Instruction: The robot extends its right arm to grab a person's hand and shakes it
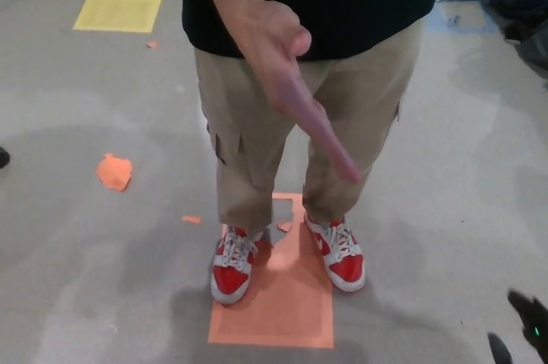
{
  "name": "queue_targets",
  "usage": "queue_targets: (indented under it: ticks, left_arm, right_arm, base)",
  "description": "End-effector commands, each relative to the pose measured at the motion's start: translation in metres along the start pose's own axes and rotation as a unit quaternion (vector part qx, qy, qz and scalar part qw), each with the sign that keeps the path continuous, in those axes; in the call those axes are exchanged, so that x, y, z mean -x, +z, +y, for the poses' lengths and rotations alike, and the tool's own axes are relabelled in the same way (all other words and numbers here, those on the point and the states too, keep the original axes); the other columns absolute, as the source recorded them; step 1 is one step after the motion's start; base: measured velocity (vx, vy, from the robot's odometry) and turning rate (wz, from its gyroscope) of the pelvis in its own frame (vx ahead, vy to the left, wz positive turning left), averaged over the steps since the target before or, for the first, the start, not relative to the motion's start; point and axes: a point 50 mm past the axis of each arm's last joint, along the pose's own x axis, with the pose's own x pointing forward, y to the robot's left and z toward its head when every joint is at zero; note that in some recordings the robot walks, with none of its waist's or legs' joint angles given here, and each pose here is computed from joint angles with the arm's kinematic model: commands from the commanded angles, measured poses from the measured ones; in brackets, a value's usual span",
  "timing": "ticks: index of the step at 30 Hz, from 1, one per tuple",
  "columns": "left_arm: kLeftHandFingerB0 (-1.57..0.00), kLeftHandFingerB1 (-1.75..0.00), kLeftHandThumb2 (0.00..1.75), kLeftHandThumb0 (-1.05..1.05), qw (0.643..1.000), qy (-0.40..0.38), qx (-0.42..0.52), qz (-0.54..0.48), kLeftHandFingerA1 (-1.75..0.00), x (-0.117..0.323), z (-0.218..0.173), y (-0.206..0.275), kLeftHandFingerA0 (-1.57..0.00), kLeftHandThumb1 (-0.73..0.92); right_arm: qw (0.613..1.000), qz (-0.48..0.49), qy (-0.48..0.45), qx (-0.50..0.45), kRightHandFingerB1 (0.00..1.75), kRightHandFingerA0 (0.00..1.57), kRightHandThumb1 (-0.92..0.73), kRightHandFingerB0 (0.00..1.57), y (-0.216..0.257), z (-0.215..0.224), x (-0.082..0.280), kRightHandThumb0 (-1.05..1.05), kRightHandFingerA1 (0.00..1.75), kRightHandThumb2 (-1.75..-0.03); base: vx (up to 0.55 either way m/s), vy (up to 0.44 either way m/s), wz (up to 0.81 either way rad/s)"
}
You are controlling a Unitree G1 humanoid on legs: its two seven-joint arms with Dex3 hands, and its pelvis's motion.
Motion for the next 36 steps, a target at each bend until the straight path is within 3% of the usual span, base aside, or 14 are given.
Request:
queue_targets:
  ticks: [1,5,6,7,19,20,21,22,23,25,26,28,29,36]
  left_arm:
    - [-0.27,-0.32,0.66,-0.57,1.000,0.005,-0.002,0.003,-0.34,0.004,0.010,-0.008,-0.35,0.86]
    - [-0.26,-0.32,0.66,-0.57,1.000,0.004,-0.010,0.000,-0.34,0.004,0.011,-0.007,-0.33,0.87]
    - [-0.26,-0.32,0.67,-0.58,1.000,0.004,-0.015,0.000,-0.34,0.004,0.011,-0.007,-0.34,0.88]
    - [-0.26,-0.32,0.66,-0.57,1.000,0.005,-0.015,-0.004,-0.34,0.005,0.011,-0.007,-0.33,0.87]
    - [-0.25,-0.31,0.66,-0.59,1.000,0.006,-0.008,0.007,-0.34,0.005,0.012,-0.009,-0.34,0.87]
    - [-0.26,-0.31,0.66,-0.58,1.000,0.006,-0.009,0.007,-0.34,0.005,0.012,-0.009,-0.34,0.87]
    - [-0.26,-0.31,0.66,-0.58,1.000,0.006,-0.009,0.007,-0.34,0.005,0.012,-0.009,-0.34,0.87]
    - [-0.27,-0.32,0.66,-0.57,1.000,0.005,-0.010,0.006,-0.34,0.005,0.012,-0.009,-0.34,0.87]
    - [-0.27,-0.32,0.66,-0.57,1.000,0.005,-0.008,0.004,-0.34,0.005,0.012,-0.010,-0.34,0.87]
    - [-0.27,-0.32,0.66,-0.58,1.000,0.004,-0.003,0.004,-0.34,0.006,0.012,-0.011,-0.34,0.87]
    - [-0.27,-0.31,0.66,-0.58,1.000,0.004,0.000,0.005,-0.33,0.006,0.012,-0.011,-0.33,0.86]
    - [-0.27,-0.31,0.66,-0.60,1.000,0.007,0.004,0.009,-0.34,0.005,0.012,-0.012,-0.35,0.85]
    - [-0.27,-0.32,0.66,-0.60,1.000,0.008,0.000,0.006,-0.34,0.005,0.012,-0.010,-0.35,0.86]
    - [-0.28,-0.32,0.67,-0.61,1.000,0.015,-0.024,0.001,-0.34,0.005,0.012,-0.009,-0.36,0.86]
  right_arm:
    - [0.962,-0.238,-0.099,0.088,0.13,0.05,-0.78,0.03,0.109,-0.011,0.033,-0.87,0.40,-1.08]
    - [0.931,-0.327,-0.102,0.123,0.00,0.08,-0.77,0.00,0.171,-0.022,0.067,-0.85,0.28,-0.93]
    - [0.928,-0.336,-0.100,0.129,0.03,0.09,-0.92,0.00,0.178,-0.023,0.072,-0.83,0.28,-0.71]
    - [0.915,-0.367,-0.095,0.138,0.09,0.05,-0.80,0.00,0.197,-0.024,0.085,-0.91,0.20,-1.14]
    - [0.854,-0.473,-0.065,0.206,0.06,0.00,-0.83,0.00,0.263,-0.003,0.133,-0.99,0.11,-1.19]
    - [0.854,-0.468,-0.069,0.218,0.00,0.00,-0.92,0.00,0.267,-0.002,0.133,-0.91,0.02,-0.73]
    - [0.854,-0.465,-0.070,0.221,0.00,0.00,-0.92,0.00,0.268,-0.001,0.133,-0.91,0.02,-0.73]
    - [0.855,-0.463,-0.071,0.223,0.11,0.00,-0.80,0.00,0.270,0.000,0.133,-0.96,0.16,-1.17]
    - [0.856,-0.460,-0.068,0.227,0.00,0.00,-0.81,0.00,0.273,0.002,0.132,-0.93,0.00,-0.93]
    - [0.858,-0.457,-0.059,0.227,0.00,0.00,-0.78,0.00,0.277,0.004,0.129,-0.97,0.06,-1.06]
    - [0.859,-0.455,-0.054,0.228,0.00,0.00,-0.92,0.00,0.279,0.005,0.128,-0.90,0.00,-0.76]
    - [0.860,-0.450,-0.052,0.234,0.00,0.00,-0.92,0.00,0.282,0.005,0.126,-0.90,0.00,-0.76]
    - [0.861,-0.445,-0.052,0.239,0.04,0.00,-0.83,0.00,0.287,0.006,0.123,-1.05,0.09,-1.18]
    - [0.869,-0.395,-0.075,0.287,0.03,0.00,-0.80,0.00,0.304,0.007,0.099,-1.05,0.09,-1.18]
  base:
    - [0.00,0.000,0.00]
    - [0.00,0.000,0.00]
    - [0.00,0.000,0.00]
    - [0.00,0.000,0.00]
    - [0.00,0.000,0.00]
    - [0.00,0.000,0.00]
    - [0.00,0.000,0.00]
    - [0.00,0.000,0.00]
    - [0.00,0.000,0.00]
    - [0.00,0.000,0.00]
    - [0.00,0.000,0.00]
    - [0.00,0.000,0.00]
    - [0.00,0.000,0.00]
    - [0.00,0.000,0.00]
